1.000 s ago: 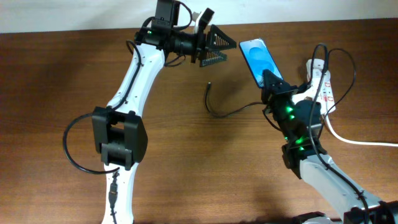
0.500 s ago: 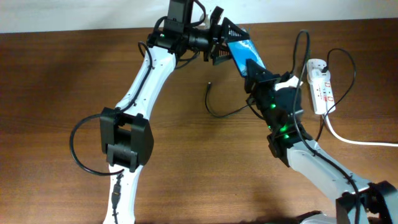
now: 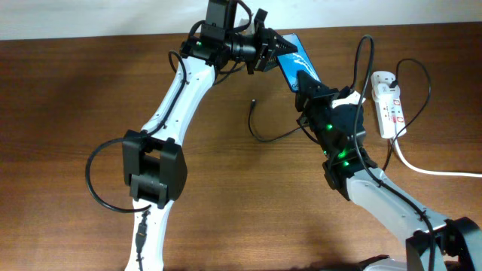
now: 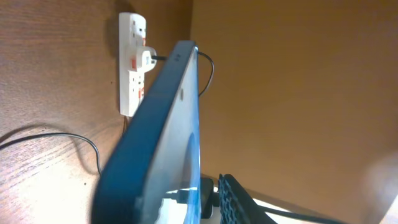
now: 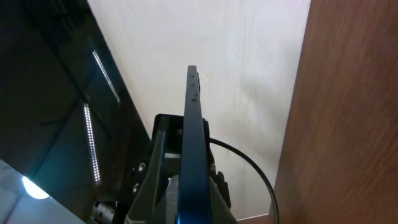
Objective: Plug charger to phone and switch on socket
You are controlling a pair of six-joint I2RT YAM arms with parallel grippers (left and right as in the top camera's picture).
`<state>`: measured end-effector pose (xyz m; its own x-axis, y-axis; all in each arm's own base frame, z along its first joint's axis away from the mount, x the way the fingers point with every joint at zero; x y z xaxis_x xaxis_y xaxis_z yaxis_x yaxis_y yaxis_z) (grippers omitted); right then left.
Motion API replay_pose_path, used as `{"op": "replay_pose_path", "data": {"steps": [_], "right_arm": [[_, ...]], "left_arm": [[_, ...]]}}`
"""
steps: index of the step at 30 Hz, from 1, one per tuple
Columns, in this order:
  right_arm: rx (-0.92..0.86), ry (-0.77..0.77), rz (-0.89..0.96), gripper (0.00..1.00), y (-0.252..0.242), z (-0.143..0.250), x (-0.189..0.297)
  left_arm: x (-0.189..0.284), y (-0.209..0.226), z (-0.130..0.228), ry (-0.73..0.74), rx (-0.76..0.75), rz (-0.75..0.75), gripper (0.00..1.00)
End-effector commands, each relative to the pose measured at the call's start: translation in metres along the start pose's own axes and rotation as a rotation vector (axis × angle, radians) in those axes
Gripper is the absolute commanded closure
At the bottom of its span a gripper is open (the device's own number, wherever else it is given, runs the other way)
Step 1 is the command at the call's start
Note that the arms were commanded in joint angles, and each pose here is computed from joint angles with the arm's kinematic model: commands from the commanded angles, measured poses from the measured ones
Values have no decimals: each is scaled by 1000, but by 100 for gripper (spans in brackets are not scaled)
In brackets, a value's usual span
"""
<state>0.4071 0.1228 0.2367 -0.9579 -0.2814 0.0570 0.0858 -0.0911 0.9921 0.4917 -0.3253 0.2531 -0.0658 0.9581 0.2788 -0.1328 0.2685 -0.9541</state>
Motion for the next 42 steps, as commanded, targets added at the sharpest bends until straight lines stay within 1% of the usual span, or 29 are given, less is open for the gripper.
{"op": "replay_pose_path", "data": {"steps": [1,6,8,16,18,19,20,23,24,26,27,28,29,31,32,33,34,36,38,41,42], "right_arm": [[9,26,-23,96,11,8,-2],[9,36,-18,96,10,9,-2],[9,39,-18,96,10,10,-2],[9,43,-18,96,10,10,-2],[9,44,-18,96,10,10,-2],[9,47,-17,96,10,11,-2],[9,47,-18,96,10,11,-2],[9,47,-18,95,10,11,-2],[9,47,-17,91,10,11,-2],[9,47,-17,87,10,11,-2],[9,47,-17,83,10,11,-2],[9,47,-17,82,10,11,-2],[9,47,-17,78,10,11,-2],[9,47,-17,76,10,11,-2],[9,47,-17,70,10,11,-2],[9,47,-17,62,10,11,-2],[9,47,-17,61,10,11,-2],[9,46,-16,53,9,11,-2],[10,45,-1,36,6,10,-2],[64,44,9,21,4,10,-2],[79,72,15,0,2,14,-2]], "left_arm": [[1,2,-9,-59,13,-20,71],[1,3,-11,-77,17,-28,73],[2,3,-12,-83,17,-30,78],[2,4,-13,-87,25,-31,83],[2,4,-12,-86,25,-31,86],[2,4,-13,-89,25,-33,91],[2,5,-15,-103,25,-39,99],[2,5,-15,-103,25,-39,100],[2,5,-15,-103,25,-39,100],[2,5,-15,-103,25,-39,100],[2,5,-15,-104,24,-39,100],[2,5,-15,-104,25,-39,100],[2,5,-15,-104,25,-39,100],[3,5,-15,-105,25,-39,100],[3,5,-16,-106,25,-39,100],[4,5,-17,-110,25,-40,100],[5,6,-18,-112,26,-40,100],[7,7,-19,-115,18,-42,100],[12,11,-21,-115,-9,-55,100],[29,31,-23,-109,20,-112,100],[38,37,-25,-107,30,-120,100]]}}
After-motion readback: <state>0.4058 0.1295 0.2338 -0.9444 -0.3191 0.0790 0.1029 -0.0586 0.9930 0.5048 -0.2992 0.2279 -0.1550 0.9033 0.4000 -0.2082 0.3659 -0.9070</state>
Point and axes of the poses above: each gripper's point midway between its finger pads, its own x axis back along the fingers, its own y axis along the line the jaws close on, z = x × y, the point moved 3 cm from there along x, back along the fingers, and after that the axes turned 4 degrees about x, right-handed, at the moved point
